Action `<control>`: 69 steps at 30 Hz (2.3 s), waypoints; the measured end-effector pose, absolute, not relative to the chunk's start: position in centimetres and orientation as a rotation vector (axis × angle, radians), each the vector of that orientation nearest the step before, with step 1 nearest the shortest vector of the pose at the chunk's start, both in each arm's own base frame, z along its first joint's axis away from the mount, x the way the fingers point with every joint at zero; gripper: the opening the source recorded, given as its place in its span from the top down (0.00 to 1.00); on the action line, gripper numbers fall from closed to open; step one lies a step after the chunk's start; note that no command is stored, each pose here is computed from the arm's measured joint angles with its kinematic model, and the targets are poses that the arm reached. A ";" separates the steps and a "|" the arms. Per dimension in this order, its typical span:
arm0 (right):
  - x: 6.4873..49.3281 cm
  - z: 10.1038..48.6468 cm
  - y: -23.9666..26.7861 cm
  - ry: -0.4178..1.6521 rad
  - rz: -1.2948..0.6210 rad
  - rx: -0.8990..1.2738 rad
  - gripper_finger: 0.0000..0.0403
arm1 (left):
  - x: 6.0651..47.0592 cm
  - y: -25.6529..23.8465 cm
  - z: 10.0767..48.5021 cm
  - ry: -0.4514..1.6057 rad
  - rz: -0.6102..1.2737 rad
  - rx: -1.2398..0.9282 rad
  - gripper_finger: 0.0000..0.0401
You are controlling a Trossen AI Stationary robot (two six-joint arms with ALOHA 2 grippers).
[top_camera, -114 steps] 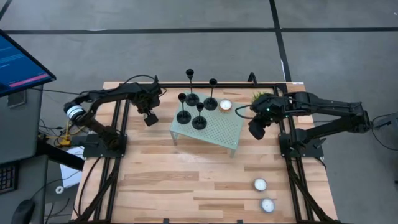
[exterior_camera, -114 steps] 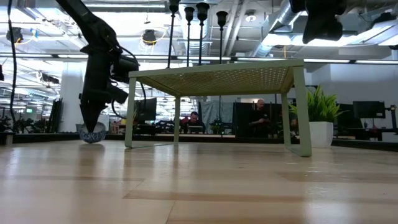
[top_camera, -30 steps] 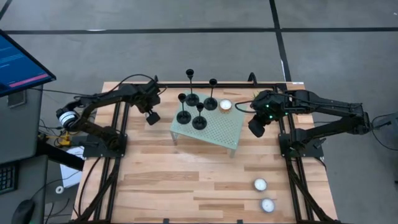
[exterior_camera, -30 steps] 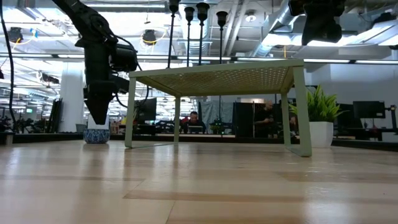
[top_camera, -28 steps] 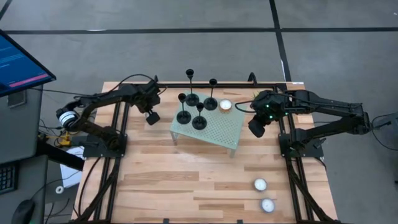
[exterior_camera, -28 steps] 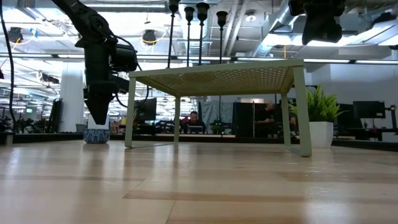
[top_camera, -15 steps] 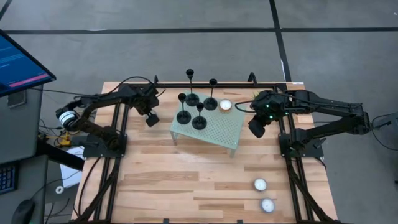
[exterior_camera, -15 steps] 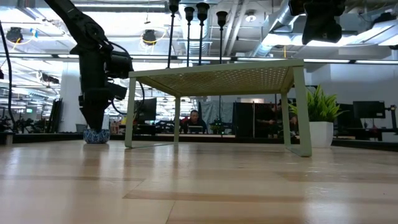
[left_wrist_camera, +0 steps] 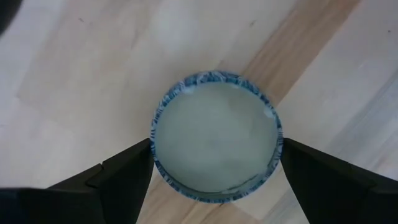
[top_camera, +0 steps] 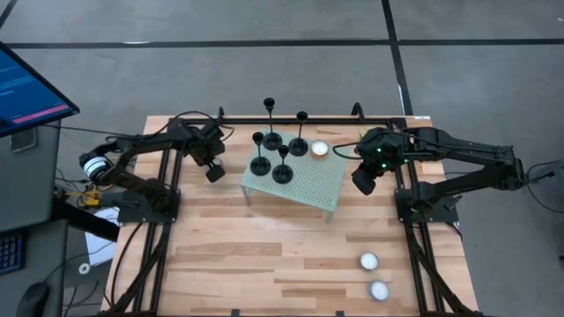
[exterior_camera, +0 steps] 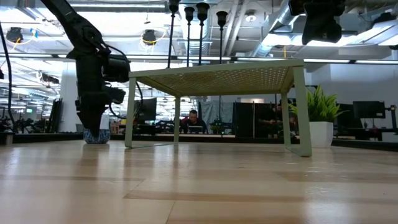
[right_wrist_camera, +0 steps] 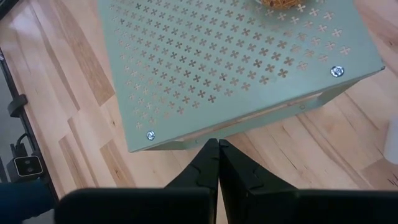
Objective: Pick & Place candle stick holders
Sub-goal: Put the blue scented candle on the shelf
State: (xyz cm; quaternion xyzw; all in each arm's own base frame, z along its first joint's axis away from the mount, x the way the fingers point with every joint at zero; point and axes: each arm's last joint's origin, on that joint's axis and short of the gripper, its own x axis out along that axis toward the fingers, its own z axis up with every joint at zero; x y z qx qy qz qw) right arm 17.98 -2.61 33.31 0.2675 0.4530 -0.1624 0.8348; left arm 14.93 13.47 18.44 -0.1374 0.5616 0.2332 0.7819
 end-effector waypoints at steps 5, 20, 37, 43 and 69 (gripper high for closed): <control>18.0 33.3 -2.6 0.959 -0.344 0.567 1.00 | 15.1 13.7 18.5 1.182 0.537 -0.287 0.15; 18.0 33.3 -2.6 0.957 -0.350 0.581 1.00 | 15.6 13.9 18.3 1.171 0.547 -0.295 0.24; 18.0 33.3 -2.6 0.962 -0.332 0.550 1.00 | 15.3 6.9 23.2 0.976 0.464 -0.374 0.25; 18.0 33.3 -2.6 0.966 -0.317 0.524 1.00 | 15.1 3.9 23.9 0.950 0.376 -0.449 0.25; 17.8 33.1 0.9 1.058 -0.099 0.410 1.00 | 19.0 -9.6 22.0 1.126 -0.013 -0.940 0.25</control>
